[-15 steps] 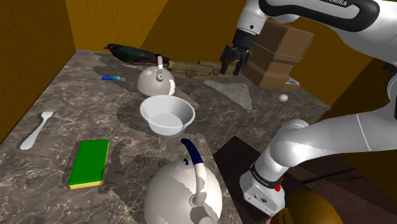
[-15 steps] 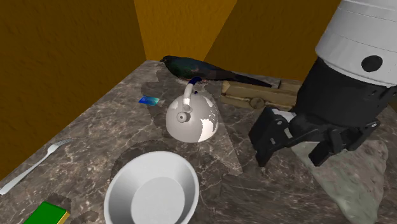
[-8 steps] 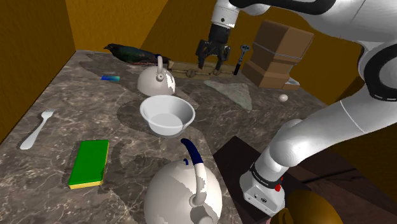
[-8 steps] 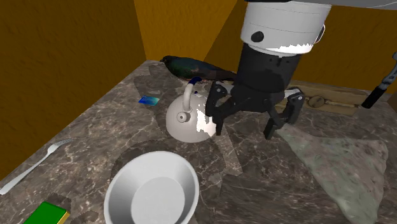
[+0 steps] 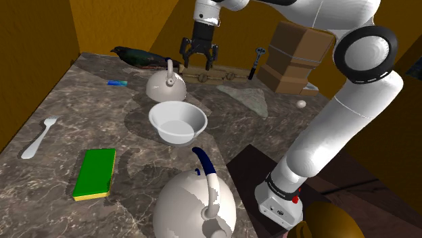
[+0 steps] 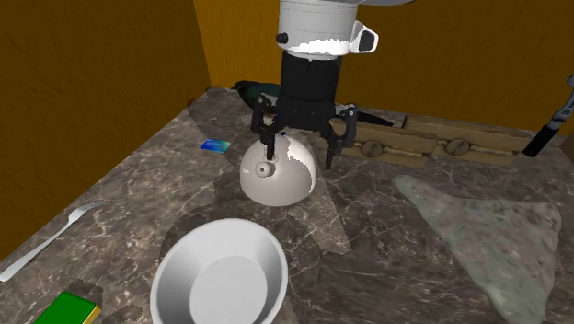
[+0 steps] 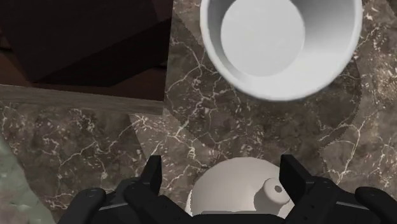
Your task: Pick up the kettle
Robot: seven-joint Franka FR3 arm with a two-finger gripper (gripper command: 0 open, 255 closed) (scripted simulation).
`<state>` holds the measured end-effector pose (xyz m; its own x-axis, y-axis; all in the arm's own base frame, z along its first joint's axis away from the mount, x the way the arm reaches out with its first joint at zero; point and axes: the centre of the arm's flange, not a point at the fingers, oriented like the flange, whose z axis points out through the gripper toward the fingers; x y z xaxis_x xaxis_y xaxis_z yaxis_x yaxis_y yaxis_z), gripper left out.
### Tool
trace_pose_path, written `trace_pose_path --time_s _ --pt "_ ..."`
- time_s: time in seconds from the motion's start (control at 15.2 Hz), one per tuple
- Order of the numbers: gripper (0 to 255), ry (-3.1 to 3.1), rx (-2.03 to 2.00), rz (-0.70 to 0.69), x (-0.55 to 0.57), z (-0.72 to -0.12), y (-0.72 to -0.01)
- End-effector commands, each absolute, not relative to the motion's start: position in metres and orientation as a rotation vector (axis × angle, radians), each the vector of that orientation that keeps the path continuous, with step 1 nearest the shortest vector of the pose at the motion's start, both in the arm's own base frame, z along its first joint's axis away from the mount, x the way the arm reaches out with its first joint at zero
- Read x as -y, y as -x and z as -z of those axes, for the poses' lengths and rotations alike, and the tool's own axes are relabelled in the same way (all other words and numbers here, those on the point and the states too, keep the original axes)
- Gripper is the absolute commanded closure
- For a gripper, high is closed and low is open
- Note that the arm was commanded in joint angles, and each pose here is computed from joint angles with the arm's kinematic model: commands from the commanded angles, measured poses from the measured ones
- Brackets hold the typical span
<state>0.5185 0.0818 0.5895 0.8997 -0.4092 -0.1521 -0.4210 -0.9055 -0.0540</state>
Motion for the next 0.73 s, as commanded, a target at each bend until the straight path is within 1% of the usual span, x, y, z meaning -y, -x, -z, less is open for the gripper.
trace_pose_path --time_s 0.0,0.46,0.66 --pt "0 2.966 -0.705 -0.239 -0.088 -0.584 -0.547" --pt "0 2.92 -0.877 -0.332 -0.107 -0.562 -0.643" --pt "0 2.916 -0.893 -0.341 -0.108 -0.549 -0.651"
